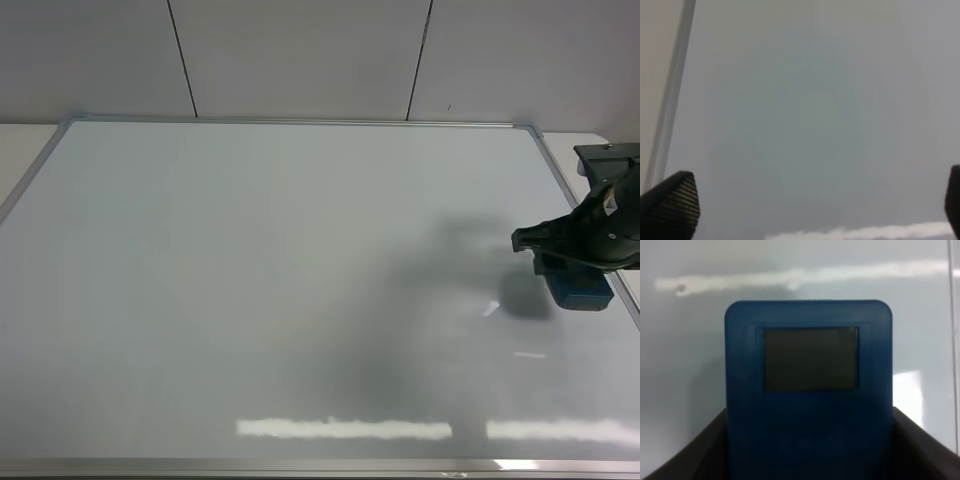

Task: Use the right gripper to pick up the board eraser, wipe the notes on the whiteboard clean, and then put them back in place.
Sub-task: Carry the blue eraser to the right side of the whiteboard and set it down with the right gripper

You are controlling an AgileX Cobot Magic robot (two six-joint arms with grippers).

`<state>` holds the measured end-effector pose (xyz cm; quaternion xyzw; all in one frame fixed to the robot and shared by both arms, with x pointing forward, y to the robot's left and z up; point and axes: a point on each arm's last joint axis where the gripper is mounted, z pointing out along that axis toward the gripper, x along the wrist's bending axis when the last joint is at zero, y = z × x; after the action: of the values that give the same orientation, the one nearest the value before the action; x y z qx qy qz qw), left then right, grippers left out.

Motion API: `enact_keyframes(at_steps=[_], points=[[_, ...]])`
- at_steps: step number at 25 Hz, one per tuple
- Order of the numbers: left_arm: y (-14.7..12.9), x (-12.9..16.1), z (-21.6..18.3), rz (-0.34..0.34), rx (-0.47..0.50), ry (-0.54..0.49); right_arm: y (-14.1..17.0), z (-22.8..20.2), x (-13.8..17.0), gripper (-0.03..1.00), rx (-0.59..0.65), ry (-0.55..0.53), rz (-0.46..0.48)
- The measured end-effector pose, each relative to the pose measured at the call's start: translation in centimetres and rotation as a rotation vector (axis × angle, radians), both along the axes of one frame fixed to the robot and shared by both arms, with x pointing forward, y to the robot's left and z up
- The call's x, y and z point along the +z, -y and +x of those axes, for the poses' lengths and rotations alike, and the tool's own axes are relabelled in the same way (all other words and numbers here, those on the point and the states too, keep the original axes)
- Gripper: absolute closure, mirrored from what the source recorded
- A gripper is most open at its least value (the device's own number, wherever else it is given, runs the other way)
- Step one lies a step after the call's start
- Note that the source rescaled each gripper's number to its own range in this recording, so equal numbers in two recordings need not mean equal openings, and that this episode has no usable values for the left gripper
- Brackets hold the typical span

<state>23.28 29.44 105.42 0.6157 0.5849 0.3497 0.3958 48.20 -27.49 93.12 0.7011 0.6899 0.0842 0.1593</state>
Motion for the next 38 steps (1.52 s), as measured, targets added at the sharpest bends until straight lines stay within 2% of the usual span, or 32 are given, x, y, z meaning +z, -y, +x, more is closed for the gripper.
enact_keyframes(at_steps=[9,32,33,34,36,38], points=[[0.0,0.0,0.0,0.000,0.000,0.000,-0.4,0.8,-2.4,0.97,0.056,-0.038,0.005],[0.0,0.0,0.0,0.000,0.000,0.000,-0.4,1.0,-2.4,0.97,0.091,-0.016,-0.001],[0.0,0.0,0.0,0.000,0.000,0.000,-0.4,1.0,-2.4,0.92,0.093,-0.016,-0.003],[0.0,0.0,0.0,0.000,0.000,0.000,-0.4,1.1,-2.4,0.80,0.096,-0.016,-0.005],[0.0,0.0,0.0,0.000,0.000,0.000,-0.4,1.1,-2.4,0.38,0.105,-0.015,-0.012],[0.0,0.0,0.0,0.000,0.000,0.000,-0.4,1.1,-2.4,0.13,0.111,-0.013,-0.018]])
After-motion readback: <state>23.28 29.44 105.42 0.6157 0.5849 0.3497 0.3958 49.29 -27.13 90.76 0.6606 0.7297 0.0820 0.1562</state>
